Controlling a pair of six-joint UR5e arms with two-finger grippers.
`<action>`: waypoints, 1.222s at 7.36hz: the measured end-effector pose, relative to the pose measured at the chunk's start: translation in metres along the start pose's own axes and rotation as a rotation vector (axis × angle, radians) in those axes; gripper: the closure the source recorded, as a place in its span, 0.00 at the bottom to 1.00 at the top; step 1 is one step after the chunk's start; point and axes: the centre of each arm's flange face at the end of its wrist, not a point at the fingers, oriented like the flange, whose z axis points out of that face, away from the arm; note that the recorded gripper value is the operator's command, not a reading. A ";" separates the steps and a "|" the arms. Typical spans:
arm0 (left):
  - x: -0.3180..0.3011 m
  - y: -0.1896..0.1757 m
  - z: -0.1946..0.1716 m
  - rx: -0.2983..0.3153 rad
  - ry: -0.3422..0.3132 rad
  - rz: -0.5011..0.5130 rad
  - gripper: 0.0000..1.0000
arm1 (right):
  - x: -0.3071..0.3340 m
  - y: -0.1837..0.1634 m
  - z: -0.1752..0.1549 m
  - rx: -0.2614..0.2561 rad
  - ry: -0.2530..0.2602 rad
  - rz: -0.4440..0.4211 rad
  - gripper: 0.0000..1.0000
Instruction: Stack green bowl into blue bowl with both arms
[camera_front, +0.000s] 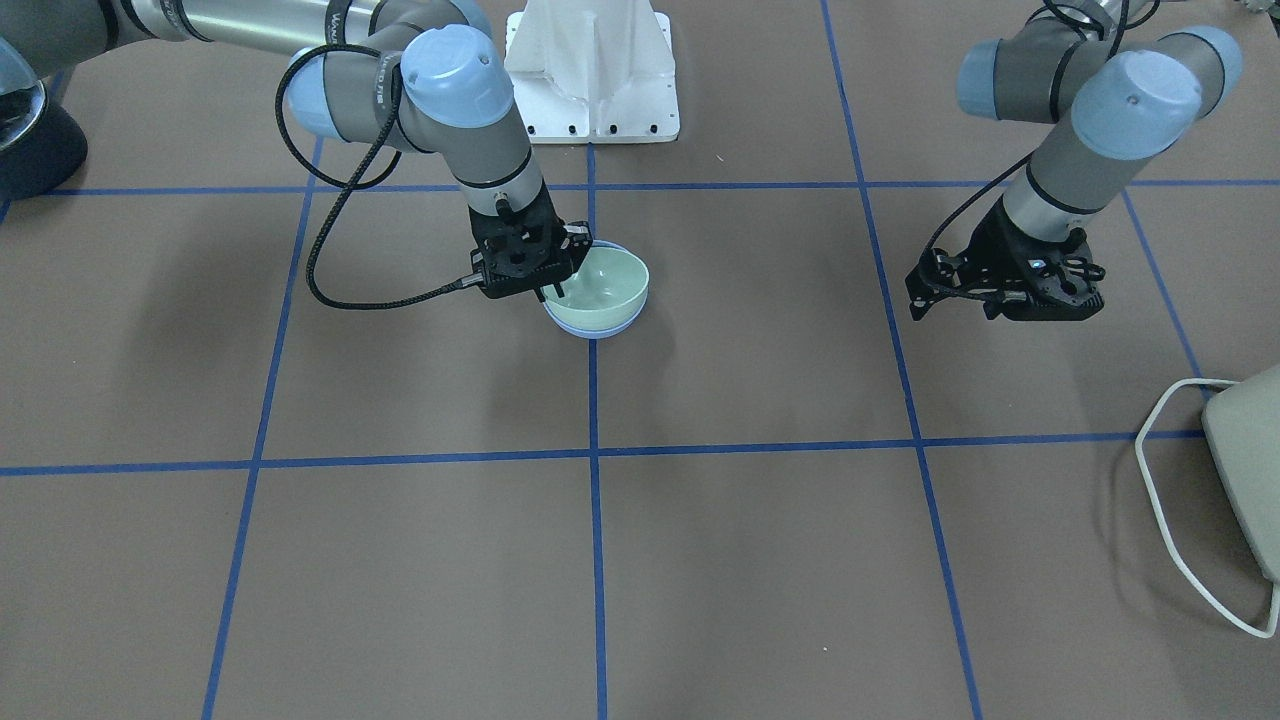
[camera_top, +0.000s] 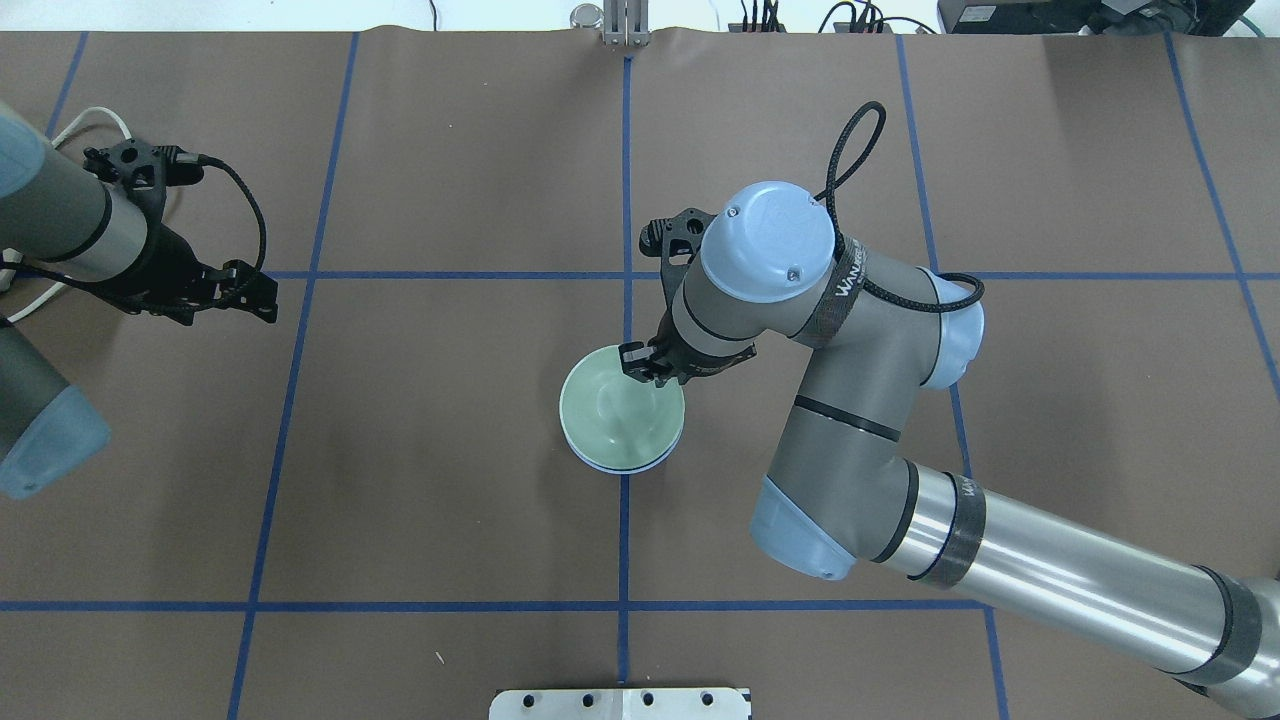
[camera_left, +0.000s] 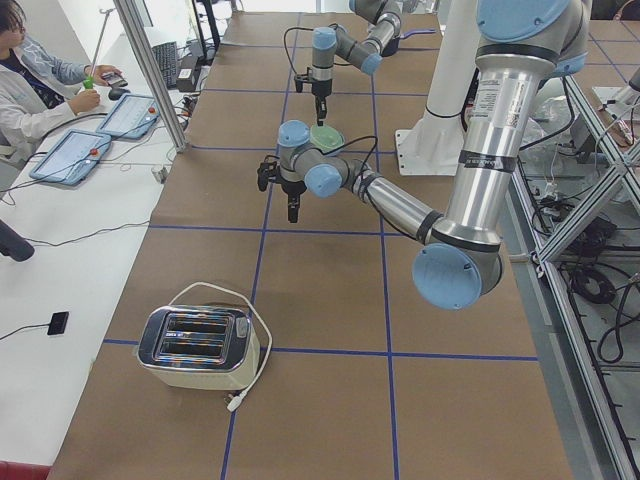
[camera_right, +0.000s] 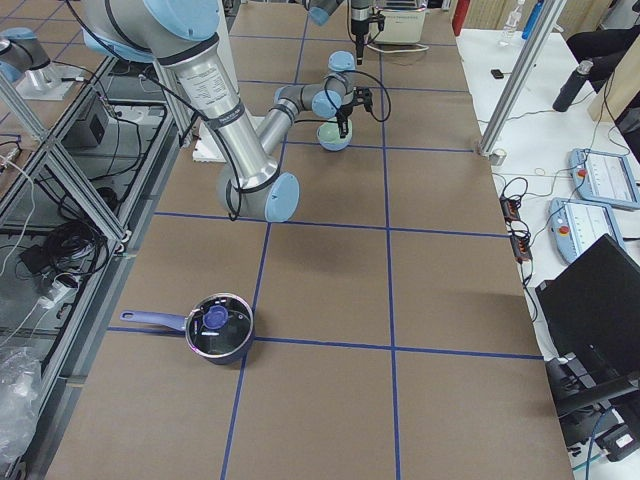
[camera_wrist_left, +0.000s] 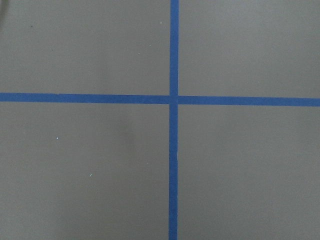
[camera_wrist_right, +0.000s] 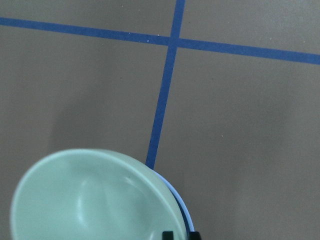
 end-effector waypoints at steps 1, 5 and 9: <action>0.000 0.000 0.000 0.000 0.000 0.000 0.04 | 0.000 0.000 0.000 0.000 0.000 0.000 0.00; 0.000 -0.001 -0.004 0.002 0.006 0.000 0.04 | 0.003 -0.001 -0.016 0.021 -0.023 0.000 0.00; -0.057 -0.018 -0.039 -0.001 0.033 0.070 0.03 | 0.059 -0.004 -0.071 0.109 -0.036 0.029 0.00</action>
